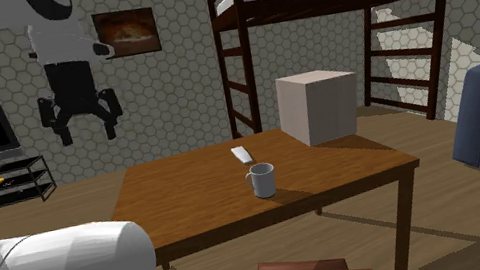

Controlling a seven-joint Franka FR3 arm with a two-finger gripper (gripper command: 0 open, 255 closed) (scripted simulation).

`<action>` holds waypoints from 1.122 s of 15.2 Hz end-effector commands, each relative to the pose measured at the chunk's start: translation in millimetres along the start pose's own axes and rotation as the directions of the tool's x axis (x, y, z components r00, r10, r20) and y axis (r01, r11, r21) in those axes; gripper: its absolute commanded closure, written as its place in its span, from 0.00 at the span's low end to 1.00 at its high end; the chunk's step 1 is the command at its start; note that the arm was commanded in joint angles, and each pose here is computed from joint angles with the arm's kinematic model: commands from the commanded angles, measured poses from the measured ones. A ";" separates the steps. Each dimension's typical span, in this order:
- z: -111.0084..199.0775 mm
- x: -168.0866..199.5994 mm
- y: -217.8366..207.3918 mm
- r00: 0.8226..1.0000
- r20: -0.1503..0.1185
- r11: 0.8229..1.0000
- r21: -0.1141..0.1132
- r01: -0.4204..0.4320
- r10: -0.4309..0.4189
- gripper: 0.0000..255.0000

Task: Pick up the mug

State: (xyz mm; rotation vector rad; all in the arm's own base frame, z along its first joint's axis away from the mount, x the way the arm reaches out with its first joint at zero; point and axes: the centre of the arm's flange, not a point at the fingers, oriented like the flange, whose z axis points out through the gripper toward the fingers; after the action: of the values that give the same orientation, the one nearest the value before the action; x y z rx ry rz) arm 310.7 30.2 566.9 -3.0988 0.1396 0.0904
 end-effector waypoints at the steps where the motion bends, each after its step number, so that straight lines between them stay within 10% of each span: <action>1: 0.0 0.0 0.0 1.000 0.000 1.000 0.000 0.000 0.000 0.00; 17: 89.9 107.7 157.3 1.000 -0.024 1.000 0.012 0.006 -0.006 0.00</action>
State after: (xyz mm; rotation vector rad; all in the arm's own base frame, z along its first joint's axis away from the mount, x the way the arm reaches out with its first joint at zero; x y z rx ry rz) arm 394.1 -122.9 472.2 -3.0881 0.1331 0.0559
